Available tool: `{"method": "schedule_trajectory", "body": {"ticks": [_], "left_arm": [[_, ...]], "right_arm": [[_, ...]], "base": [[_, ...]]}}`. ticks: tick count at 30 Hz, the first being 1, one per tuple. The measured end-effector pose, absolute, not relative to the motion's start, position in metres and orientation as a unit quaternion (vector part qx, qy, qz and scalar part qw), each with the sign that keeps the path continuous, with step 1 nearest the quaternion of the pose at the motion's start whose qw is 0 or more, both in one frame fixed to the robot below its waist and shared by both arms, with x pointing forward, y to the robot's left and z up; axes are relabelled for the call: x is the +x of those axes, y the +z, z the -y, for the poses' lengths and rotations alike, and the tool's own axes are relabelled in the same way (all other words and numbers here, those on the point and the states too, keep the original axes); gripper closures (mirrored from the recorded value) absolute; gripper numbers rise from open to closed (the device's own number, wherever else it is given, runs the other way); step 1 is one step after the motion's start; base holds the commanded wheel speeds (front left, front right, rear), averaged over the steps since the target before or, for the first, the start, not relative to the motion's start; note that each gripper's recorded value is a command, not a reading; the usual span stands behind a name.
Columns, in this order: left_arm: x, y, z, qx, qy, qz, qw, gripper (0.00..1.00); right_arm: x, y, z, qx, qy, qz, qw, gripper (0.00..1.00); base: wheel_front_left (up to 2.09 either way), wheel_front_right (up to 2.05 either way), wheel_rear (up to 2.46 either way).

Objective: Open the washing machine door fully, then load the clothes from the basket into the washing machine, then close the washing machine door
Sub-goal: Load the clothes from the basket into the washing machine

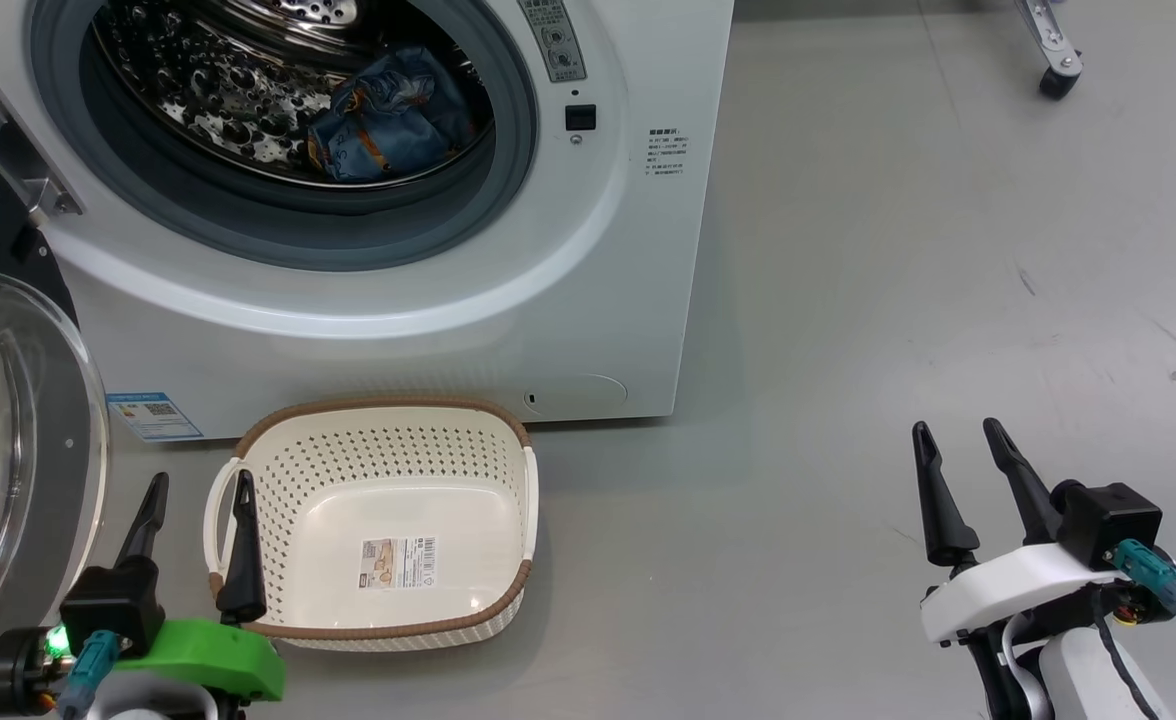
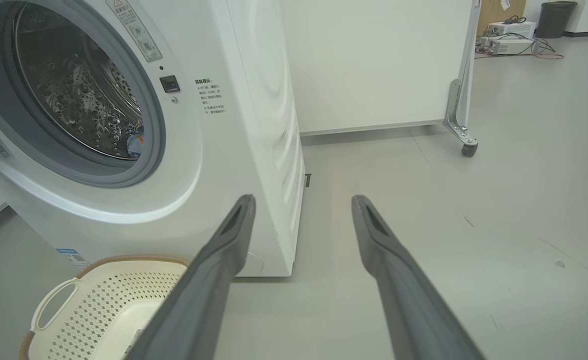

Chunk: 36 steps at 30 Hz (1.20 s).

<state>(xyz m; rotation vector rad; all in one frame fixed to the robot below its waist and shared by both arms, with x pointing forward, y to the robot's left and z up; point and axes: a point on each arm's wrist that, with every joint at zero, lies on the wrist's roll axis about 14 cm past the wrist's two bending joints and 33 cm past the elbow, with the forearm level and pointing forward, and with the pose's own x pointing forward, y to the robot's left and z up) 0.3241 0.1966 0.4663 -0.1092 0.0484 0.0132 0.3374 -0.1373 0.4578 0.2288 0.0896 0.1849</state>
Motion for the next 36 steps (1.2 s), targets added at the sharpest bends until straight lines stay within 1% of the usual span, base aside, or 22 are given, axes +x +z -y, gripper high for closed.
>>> {"method": "schedule_trajectory", "body": {"ticks": [9,36], "left_arm": [[0.3196,0.4687,-0.1966,-0.058,0.009,-0.02,0.998,0.0],[0.3165,0.473,-0.1939,-0.066,0.009,-0.013,0.998,0.0]], "right_arm": [[0.3384,0.464,0.1377,0.113,0.092,-0.034,0.989,0.0],[0.3363,0.4588,0.1353,0.107,0.095,-0.043,0.989,0.0]], "base": [[0.0,0.0,0.0],[0.0,0.0,0.0]]}}
